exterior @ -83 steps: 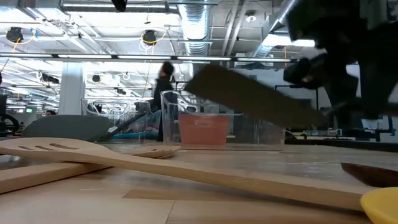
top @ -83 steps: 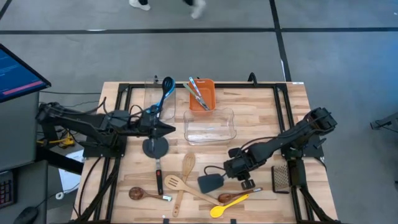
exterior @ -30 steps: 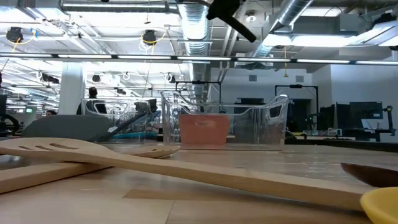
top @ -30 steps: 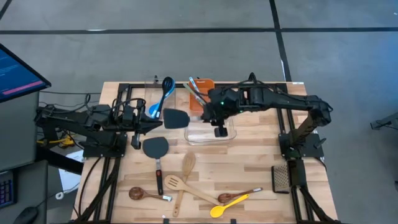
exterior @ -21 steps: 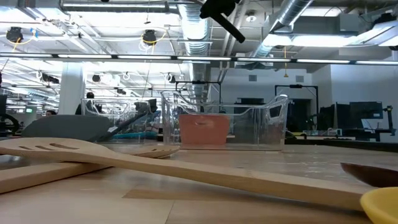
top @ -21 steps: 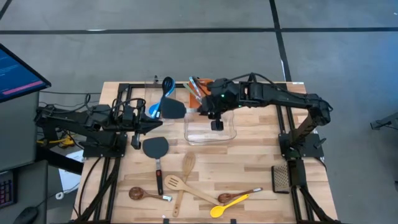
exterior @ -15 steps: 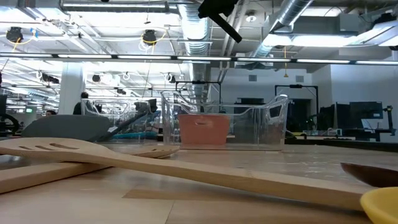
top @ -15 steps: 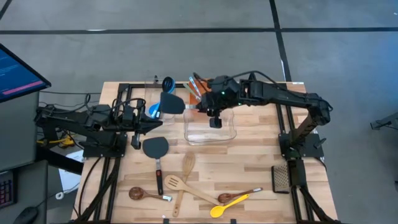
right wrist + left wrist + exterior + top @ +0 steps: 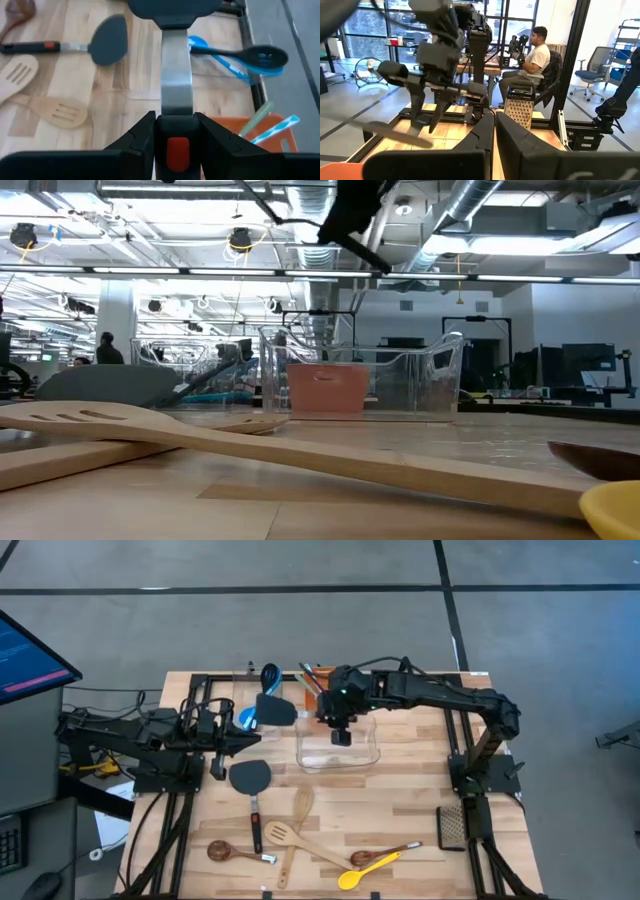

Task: Pick & Place Kitchen Items
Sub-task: Put the black turner spatula into the bottom transparent bin

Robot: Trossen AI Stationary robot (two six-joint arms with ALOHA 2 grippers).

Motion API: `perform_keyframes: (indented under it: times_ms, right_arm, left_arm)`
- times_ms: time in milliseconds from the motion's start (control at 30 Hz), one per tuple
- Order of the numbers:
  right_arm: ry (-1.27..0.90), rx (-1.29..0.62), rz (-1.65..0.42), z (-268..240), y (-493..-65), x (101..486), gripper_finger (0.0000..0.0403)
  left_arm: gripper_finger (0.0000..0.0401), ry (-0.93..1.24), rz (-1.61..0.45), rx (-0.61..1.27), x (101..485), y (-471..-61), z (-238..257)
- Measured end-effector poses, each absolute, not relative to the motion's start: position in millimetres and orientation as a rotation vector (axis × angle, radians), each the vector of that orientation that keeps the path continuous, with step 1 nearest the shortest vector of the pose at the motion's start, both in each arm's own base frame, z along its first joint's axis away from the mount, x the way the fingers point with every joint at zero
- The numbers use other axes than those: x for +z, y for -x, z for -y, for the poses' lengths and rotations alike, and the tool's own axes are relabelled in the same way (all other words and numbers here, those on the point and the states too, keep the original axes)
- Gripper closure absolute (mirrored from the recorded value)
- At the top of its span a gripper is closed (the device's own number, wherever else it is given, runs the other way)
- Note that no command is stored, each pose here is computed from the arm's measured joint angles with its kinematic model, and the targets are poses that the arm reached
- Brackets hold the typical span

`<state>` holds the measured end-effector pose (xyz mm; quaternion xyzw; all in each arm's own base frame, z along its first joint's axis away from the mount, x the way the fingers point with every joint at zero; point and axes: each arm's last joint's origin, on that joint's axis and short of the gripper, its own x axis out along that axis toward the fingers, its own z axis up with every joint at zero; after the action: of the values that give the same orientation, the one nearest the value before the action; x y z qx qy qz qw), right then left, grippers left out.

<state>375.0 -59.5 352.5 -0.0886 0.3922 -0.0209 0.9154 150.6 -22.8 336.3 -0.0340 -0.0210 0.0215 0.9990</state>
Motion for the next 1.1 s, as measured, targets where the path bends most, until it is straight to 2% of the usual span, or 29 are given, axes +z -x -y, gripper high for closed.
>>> perform_keyframes:
  times_ms: [200,433,767,1100]
  right_arm:
    - [0.169,-0.041,-0.833,66,-382,342,0.0299]
    - [0.097,0.045,-0.936,67,-373,334,0.0299]
    - [0.110,0.072,-0.992,66,-368,331,0.0299]
    - [0.069,0.104,-1.214,65,-330,338,0.0299]
  left_arm:
    - [0.0398,0.068,0.038,0.044,336,-151,23]
    - [0.0398,0.074,0.035,0.044,336,-151,23]
    - [0.0398,0.064,-0.008,0.050,331,-151,23]
    - [0.0398,0.065,-0.007,0.049,331,-151,23]
